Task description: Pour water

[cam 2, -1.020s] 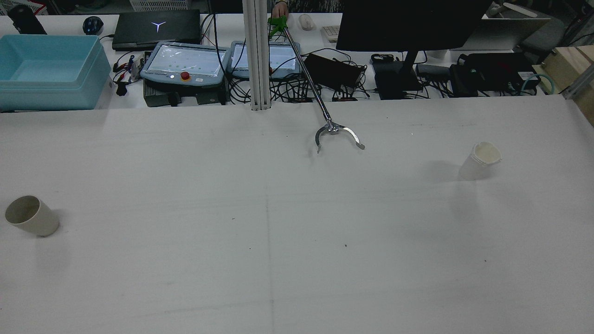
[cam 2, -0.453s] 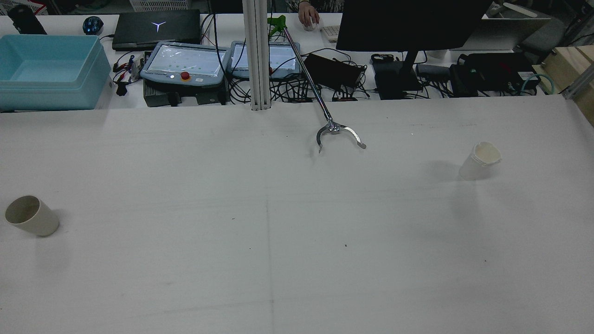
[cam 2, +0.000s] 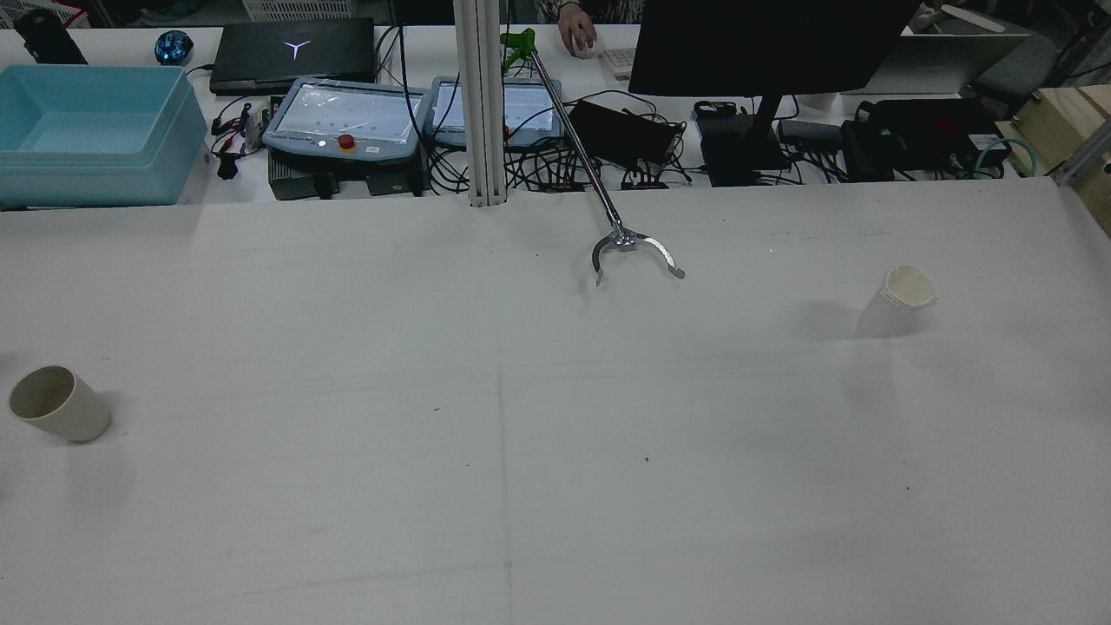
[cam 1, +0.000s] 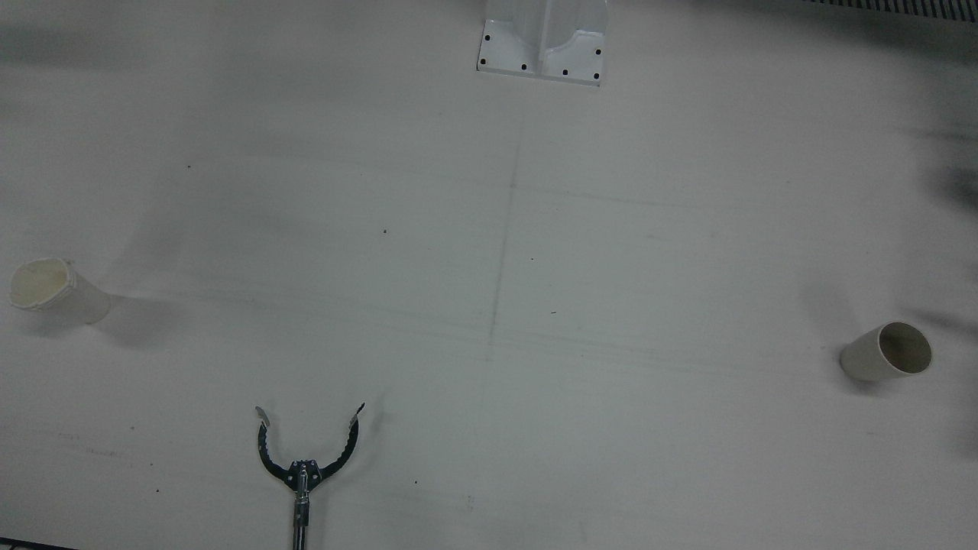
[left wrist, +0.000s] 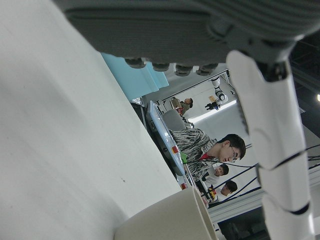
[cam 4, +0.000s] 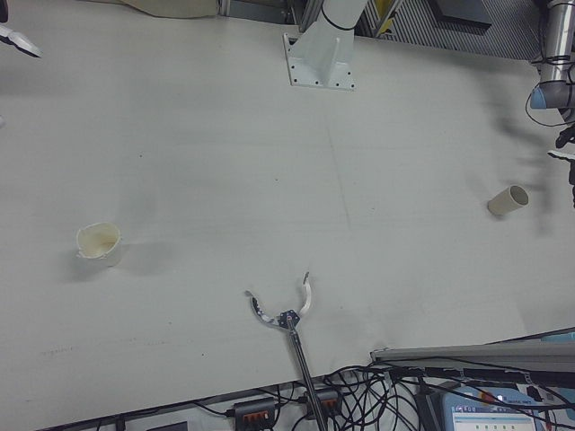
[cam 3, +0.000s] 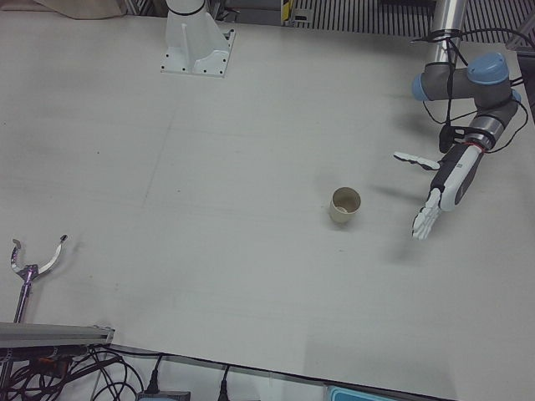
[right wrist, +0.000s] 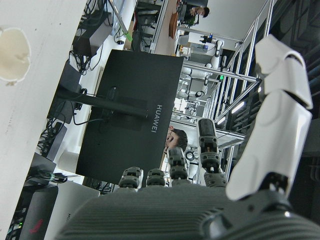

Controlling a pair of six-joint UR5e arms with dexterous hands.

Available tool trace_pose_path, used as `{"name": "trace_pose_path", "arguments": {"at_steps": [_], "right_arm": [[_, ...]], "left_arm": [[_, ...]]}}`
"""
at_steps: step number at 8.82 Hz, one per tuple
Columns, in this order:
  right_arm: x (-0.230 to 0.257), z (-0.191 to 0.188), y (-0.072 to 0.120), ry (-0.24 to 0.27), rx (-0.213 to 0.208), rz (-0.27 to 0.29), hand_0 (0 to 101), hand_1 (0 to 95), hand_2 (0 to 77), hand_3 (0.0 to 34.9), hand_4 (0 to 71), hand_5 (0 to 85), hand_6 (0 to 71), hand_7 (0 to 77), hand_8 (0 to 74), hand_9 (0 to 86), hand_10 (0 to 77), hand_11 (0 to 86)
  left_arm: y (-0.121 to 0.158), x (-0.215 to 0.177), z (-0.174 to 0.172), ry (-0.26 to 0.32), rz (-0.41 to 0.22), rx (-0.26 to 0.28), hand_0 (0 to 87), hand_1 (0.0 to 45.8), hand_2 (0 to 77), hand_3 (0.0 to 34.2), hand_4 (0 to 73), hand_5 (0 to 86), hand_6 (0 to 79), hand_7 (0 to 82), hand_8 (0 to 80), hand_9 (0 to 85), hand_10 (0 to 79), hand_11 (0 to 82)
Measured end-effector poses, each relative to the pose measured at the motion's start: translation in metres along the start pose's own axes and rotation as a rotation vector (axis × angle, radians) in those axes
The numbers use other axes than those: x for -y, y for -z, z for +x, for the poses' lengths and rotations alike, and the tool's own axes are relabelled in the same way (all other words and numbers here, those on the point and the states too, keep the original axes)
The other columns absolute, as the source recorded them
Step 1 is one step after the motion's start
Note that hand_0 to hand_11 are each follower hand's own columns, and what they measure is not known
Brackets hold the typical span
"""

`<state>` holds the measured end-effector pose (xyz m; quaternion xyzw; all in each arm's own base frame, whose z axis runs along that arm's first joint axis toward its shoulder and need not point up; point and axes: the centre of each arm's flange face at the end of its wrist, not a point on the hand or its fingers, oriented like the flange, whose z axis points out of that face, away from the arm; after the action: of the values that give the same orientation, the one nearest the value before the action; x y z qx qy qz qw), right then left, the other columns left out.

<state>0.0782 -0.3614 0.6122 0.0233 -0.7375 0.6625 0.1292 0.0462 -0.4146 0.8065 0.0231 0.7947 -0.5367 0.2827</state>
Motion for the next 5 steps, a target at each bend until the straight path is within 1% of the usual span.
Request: {"name": "trace_pose_path", "arguments": {"at_steps": [1,2,3,5], "right_arm": [[-0.010,-0.001,-0.001,0.012,-0.001,-0.007,48,20.7,24.0,0.6,16.9,24.0,9.8,18.5,3.3,6.5,3.8,7.6],[-0.015,-0.002,-0.001,0.019,-0.001,-0.008,48,20.7,24.0,0.6,16.9,24.0,9.8,18.5,3.3,6.5,1.6,5.4],[-0.017,-0.003,-0.001,0.022,-0.001,-0.007,48,18.5,24.0,0.6,15.3,24.0,8.7,16.4,3.3,6.5,2.7,5.4],[-0.016,-0.002,-0.002,0.023,-0.002,-0.005,48,18.5,24.0,0.6,15.3,24.0,8.7,16.4,3.3,6.5,2.7,5.4]], "left_arm": [[-0.019,-0.001,-0.018,0.002,-0.021,0.031,50.4,16.4,6.0,0.0,1.1,4.9,0.0,4.4,0.5,0.5,0.0,1.1],[-0.031,-0.006,-0.033,0.008,-0.040,0.057,50.5,17.5,6.0,0.0,1.1,4.9,0.0,3.8,0.5,0.5,0.0,0.5],[-0.038,-0.010,-0.042,0.012,-0.051,0.074,52.1,18.5,2.7,0.0,1.1,7.1,0.0,3.8,0.5,0.5,0.0,0.5],[-0.050,-0.016,-0.048,-0.002,-0.068,0.081,52.1,18.5,2.2,0.0,1.1,5.4,0.0,3.8,0.5,0.5,0.0,0.5]]}}
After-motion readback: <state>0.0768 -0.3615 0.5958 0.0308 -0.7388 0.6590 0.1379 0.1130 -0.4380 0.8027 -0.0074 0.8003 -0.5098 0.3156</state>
